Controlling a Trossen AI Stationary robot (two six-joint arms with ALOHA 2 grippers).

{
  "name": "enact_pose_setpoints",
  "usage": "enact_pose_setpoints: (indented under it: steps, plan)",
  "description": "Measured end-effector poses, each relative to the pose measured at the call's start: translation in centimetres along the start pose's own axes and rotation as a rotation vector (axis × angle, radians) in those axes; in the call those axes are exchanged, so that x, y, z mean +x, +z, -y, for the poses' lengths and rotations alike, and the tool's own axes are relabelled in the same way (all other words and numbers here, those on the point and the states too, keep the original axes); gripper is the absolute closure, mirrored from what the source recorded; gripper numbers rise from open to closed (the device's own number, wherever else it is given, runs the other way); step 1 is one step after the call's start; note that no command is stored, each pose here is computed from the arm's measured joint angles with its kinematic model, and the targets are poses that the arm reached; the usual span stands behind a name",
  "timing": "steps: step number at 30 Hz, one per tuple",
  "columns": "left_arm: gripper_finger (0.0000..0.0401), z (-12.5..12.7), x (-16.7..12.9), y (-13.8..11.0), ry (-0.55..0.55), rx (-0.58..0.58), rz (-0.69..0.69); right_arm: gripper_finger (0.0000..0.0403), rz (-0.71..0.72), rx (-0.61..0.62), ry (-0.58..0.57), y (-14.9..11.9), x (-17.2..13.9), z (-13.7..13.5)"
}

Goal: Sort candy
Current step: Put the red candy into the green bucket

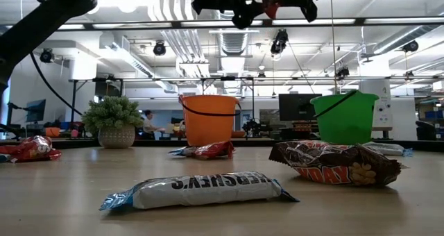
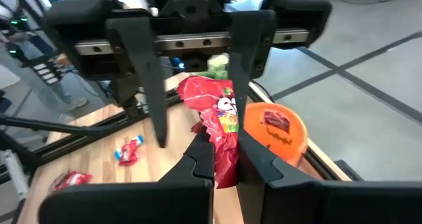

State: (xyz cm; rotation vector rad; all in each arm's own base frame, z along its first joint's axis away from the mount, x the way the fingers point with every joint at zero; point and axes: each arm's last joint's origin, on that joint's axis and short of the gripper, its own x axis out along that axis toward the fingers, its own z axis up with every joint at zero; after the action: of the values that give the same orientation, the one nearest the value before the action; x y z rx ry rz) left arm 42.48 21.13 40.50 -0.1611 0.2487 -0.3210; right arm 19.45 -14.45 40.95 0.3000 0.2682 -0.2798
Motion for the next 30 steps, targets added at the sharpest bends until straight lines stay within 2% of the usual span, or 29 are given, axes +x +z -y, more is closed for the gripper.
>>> enact_pose_setpoints:
  steps: [7,14,21,27,30]
  plan:
    - [0.0203,0.3,-0.6,-0.5,0.001,-0.064,-0.064,0.0385,-0.041,0.015,-0.063,-0.5,-1.1,-0.1]
    - [0.0202,1.0,-1.3,-0.9,-0.011,-0.044,-0.134,0.0385,-0.194,0.004,-0.359,-1.1,-2.9,0.1]
    - [0.0202,1.6,-1.9,-1.1,-0.015,-0.067,-0.187,0.0385,-0.290,0.025,-0.443,-1.6,-3.8,0.3]
    - [0.0207,2.5,-2.7,-2.7,-0.050,-0.085,-0.341,0.0385,-0.520,0.001,-0.687,-3.6,-4.9,0.8]
    - [0.0209,2.9,-3.1,-3.7,-0.033,-0.096,-0.444,0.0384,-0.605,0.012,-0.744,-4.5,-5.3,0.9]
